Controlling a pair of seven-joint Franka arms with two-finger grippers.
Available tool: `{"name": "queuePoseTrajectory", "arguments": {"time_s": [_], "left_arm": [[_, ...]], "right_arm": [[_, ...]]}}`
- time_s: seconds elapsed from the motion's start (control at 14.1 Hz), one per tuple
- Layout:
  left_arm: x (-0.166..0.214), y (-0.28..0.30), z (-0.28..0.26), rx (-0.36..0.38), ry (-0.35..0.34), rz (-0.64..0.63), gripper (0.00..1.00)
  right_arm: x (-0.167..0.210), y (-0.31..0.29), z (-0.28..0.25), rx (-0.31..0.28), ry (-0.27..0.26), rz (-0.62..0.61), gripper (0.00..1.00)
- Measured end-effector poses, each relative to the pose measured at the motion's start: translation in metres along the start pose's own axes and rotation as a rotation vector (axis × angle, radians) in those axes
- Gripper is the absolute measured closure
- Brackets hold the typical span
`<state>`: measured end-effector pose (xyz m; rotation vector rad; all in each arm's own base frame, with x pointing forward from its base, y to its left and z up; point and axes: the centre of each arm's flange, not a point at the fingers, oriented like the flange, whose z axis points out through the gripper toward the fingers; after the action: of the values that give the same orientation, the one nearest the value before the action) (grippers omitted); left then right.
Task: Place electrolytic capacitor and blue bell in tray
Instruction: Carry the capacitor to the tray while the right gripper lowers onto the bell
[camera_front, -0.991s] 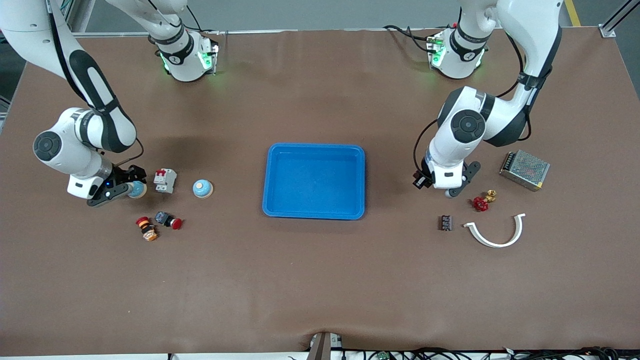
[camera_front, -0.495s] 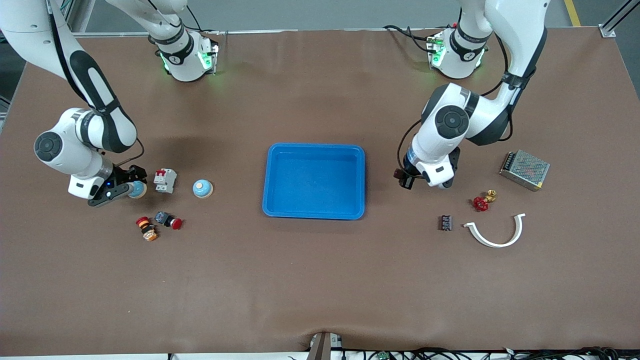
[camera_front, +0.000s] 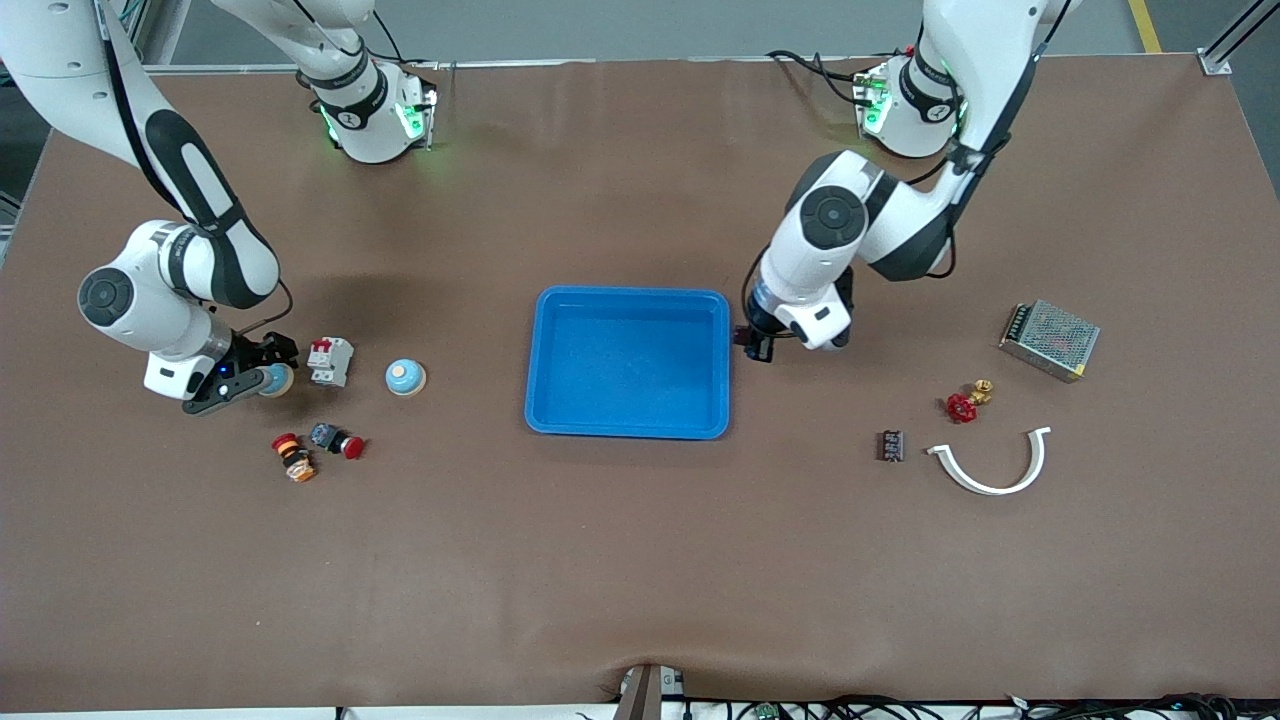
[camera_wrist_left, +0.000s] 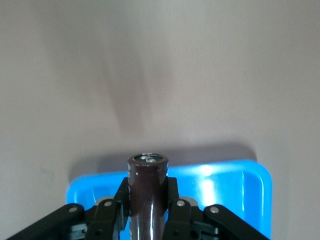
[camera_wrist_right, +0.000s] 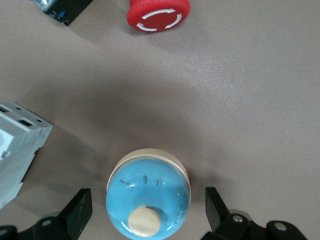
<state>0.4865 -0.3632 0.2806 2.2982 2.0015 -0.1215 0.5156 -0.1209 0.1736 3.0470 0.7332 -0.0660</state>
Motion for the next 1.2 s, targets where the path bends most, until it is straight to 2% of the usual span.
{"name": "queuePoseTrajectory", "arguments": {"time_s": [0.28, 0.5, 0.57, 0.71, 1.2], "left_arm": [[-0.052, -0.004, 0.024, 0.021, -0.024, -0.058, 0.68], [-0.067, -0.008, 0.042, 0.038, -0.016, -0.093, 0.68], [-0.068, -0.009, 0.047, 0.039, -0.007, -0.103, 0.68], [-0.069, -0.011, 0.056, 0.044, 0.009, -0.124, 0.68], [-0.082, -0.024, 0.080, 0.072, 0.028, -0.119, 0.68]], "right_arm": [[0.000, 0.000, 0.000, -0.001, 0.001, -0.001, 0.00], [0.000, 0.000, 0.000, -0.001, 0.001, -0.009, 0.04], [0.000, 0.000, 0.000, -0.001, 0.001, -0.010, 0.09], [0.000, 0.001, -0.001, -0.002, 0.003, -0.010, 0.31], [0.003, 0.001, -0.005, -0.007, 0.009, -0.014, 0.32]]}}
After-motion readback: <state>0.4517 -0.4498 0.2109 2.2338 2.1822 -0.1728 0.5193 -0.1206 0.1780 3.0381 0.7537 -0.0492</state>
